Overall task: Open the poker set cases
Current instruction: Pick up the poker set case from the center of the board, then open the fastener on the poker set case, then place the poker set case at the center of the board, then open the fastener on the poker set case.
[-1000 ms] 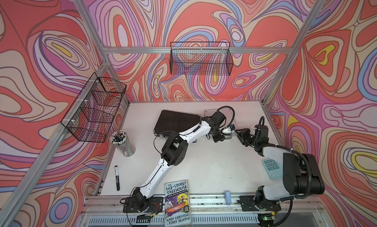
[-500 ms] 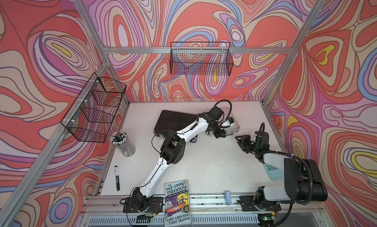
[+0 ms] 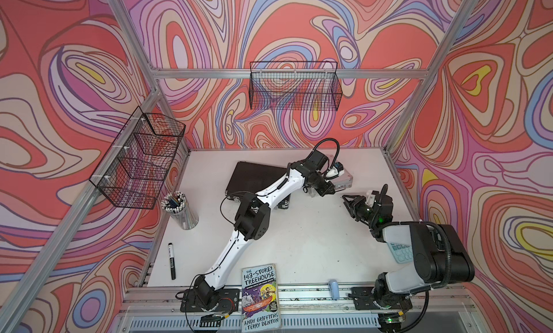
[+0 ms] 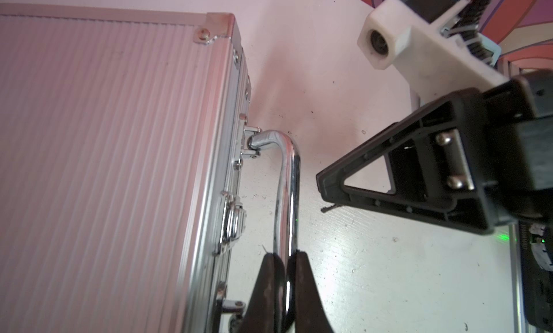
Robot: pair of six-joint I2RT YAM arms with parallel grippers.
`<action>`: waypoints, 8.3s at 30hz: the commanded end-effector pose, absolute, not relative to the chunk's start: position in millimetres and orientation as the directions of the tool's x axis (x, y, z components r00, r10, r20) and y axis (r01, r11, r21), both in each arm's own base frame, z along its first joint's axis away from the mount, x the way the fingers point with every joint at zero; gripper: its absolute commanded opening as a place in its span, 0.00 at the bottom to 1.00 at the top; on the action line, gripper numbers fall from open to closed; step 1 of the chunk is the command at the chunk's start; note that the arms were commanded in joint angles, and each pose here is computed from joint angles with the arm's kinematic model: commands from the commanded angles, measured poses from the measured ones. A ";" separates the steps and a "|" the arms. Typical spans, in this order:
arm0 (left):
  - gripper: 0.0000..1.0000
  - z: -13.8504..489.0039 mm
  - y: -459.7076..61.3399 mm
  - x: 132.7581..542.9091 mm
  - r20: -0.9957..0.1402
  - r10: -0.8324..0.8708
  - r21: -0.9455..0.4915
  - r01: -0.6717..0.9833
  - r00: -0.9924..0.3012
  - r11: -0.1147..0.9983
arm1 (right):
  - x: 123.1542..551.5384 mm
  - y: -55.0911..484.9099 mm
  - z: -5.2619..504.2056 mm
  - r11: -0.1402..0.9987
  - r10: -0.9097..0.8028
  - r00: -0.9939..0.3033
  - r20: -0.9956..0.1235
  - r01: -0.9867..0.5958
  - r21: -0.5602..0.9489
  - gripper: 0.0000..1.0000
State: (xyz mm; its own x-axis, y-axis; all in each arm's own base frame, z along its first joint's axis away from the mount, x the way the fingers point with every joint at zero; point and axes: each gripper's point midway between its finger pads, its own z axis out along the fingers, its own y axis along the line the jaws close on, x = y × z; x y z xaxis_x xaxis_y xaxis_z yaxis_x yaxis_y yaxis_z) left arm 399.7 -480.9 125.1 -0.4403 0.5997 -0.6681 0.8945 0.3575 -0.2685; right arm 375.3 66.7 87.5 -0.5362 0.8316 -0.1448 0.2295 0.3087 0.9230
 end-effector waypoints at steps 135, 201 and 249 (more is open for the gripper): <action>0.00 81.8 -475.6 387.4 -0.610 0.520 -0.461 0.801 -0.598 0.381 | 395.5 64.6 68.3 0.377 0.809 -0.567 -0.153 0.300 0.876 0.47; 0.59 50.0 -382.4 467.8 -0.544 0.118 -0.449 0.407 -0.830 0.795 | 330.6 57.0 13.9 0.426 0.851 -0.502 -0.155 0.486 0.763 0.16; 0.56 39.8 -400.4 485.4 -0.556 0.138 -0.480 0.452 -0.819 0.752 | 370.5 96.5 72.3 0.986 0.165 -0.773 -0.613 0.131 0.101 0.31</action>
State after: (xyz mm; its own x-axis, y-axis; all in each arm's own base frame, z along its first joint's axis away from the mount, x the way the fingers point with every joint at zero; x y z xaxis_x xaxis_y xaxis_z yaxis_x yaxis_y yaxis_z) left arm 505.8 -411.9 74.4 -0.7571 0.0872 -0.6475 0.4996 0.7160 -0.4876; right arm 376.2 113.5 76.1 -0.7633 0.1948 -0.6160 0.0933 0.9767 0.1932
